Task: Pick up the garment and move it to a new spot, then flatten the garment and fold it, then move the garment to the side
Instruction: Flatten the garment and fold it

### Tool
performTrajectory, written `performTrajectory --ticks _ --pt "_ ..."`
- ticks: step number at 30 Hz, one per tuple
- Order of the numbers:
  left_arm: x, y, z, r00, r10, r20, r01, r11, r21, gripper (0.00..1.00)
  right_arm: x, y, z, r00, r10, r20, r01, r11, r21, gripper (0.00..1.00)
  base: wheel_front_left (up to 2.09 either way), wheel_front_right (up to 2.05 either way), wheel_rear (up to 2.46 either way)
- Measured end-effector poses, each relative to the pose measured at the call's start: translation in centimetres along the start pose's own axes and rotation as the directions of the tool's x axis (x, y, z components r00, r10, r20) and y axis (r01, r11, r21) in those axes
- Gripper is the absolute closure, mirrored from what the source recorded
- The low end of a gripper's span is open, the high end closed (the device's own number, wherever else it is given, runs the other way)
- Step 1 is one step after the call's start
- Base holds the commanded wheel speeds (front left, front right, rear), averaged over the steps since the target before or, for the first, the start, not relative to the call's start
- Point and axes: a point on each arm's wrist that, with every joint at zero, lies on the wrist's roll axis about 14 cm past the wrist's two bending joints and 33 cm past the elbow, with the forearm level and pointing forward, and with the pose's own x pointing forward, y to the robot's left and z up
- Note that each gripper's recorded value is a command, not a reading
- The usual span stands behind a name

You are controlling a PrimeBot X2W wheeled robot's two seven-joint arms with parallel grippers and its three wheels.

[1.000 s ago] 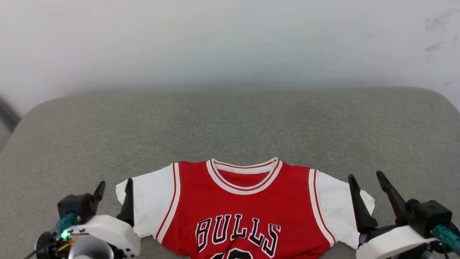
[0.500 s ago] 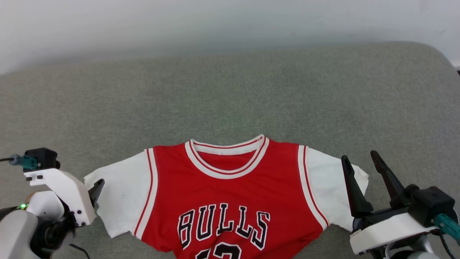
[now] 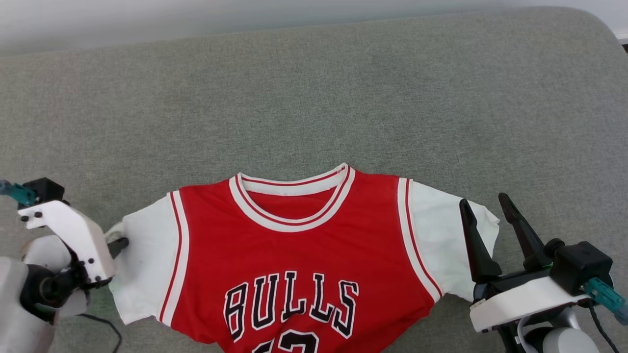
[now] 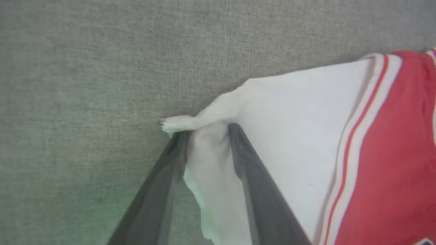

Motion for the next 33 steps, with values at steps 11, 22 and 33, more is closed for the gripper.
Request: performTrajectory --ticks 11,22,33 --pt "-1.5 -1.8 0.8 0.974 -0.008 0.227 -0.001 0.999 0.042 1.0 -0.8 -2.0 -1.9 0.988 -0.05 -0.144 0.062 0.995 0.082 0.0 0.0 0.0 0.0" --pt "-7.5 -4.5 4.7 0.852 -0.043 0.521 -0.02 0.993 0.113 1.0 -1.5 -5.4 -7.4 0.791 -0.049 -0.609 0.111 0.992 0.065 0.0 0.0 0.0 0.0" --pt "-8.6 -5.9 6.0 0.803 -0.069 0.592 -0.032 0.987 0.158 1.0 0.8 -4.1 -11.2 0.608 0.015 -0.794 0.053 0.997 0.06 0.11 0.0 0.0 0.0"
